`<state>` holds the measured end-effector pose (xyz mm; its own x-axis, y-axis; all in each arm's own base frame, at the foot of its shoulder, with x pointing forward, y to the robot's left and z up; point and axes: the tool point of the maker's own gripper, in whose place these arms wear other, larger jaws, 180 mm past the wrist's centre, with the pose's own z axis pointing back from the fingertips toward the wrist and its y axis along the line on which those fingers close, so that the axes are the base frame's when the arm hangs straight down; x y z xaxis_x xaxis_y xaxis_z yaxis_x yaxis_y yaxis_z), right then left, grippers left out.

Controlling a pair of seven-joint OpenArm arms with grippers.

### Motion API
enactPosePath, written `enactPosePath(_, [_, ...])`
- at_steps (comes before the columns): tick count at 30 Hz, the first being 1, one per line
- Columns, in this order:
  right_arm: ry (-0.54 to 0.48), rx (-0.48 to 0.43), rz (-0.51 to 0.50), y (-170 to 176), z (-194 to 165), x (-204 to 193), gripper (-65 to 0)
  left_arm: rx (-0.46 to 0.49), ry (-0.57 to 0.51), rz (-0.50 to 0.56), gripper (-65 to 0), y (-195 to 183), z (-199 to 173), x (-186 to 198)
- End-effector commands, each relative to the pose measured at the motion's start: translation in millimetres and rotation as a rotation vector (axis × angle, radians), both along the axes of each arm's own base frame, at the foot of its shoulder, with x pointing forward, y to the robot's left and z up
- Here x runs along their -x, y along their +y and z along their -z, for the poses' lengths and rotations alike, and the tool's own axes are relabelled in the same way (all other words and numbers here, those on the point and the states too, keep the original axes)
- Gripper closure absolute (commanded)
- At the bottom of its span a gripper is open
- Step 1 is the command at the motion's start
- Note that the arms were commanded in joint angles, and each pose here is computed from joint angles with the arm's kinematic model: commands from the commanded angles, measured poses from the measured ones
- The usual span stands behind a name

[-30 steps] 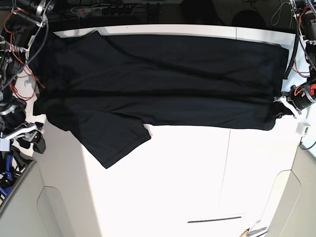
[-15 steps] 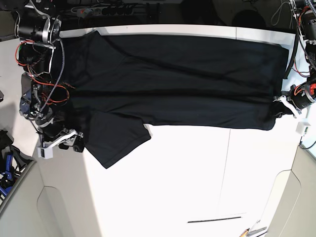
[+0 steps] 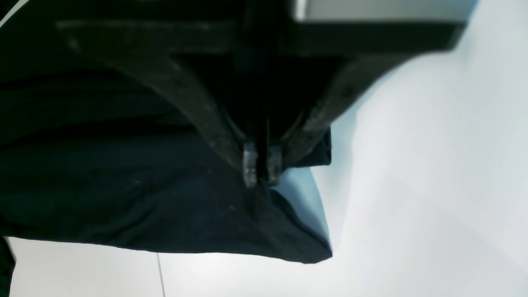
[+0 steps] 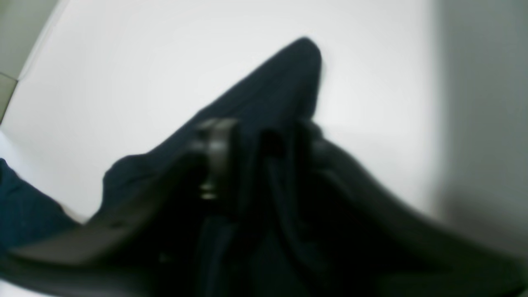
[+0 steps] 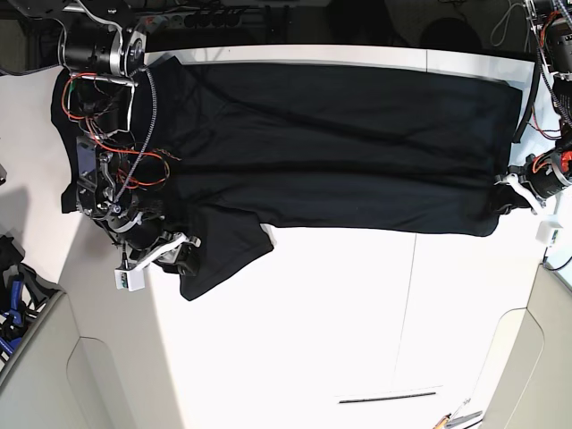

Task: Fold the T-shirt properly
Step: 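Fold the hem half over onto the shoulder half with both grippers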

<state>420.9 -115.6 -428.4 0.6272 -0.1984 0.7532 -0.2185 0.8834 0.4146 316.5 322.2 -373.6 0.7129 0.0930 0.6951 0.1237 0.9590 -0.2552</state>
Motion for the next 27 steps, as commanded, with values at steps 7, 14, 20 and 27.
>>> enactPosePath(7, [0.024, 0.138, -0.094, -7, -34, -6, 0.0, -0.003, -0.046, 0.005, 0.0, 6, -21, -9])
enactPosePath(14, [-0.050, 0.130, -0.133, -18, -90, 28, 0.0, 0.148, -0.017, -0.006, 0.0, 6, -44, 8])
enactPosePath(20, [-0.115, 0.166, -0.138, -22, -116, 79, 0.0, 0.276, -0.009, -0.001, 0.0, 8, -65, 40])
enactPosePath(27, [-0.106, 0.160, -0.122, -29, -122, 129, 0.0, 0.300, 0.031, 0.000, 0.0, 6, -59, 68])
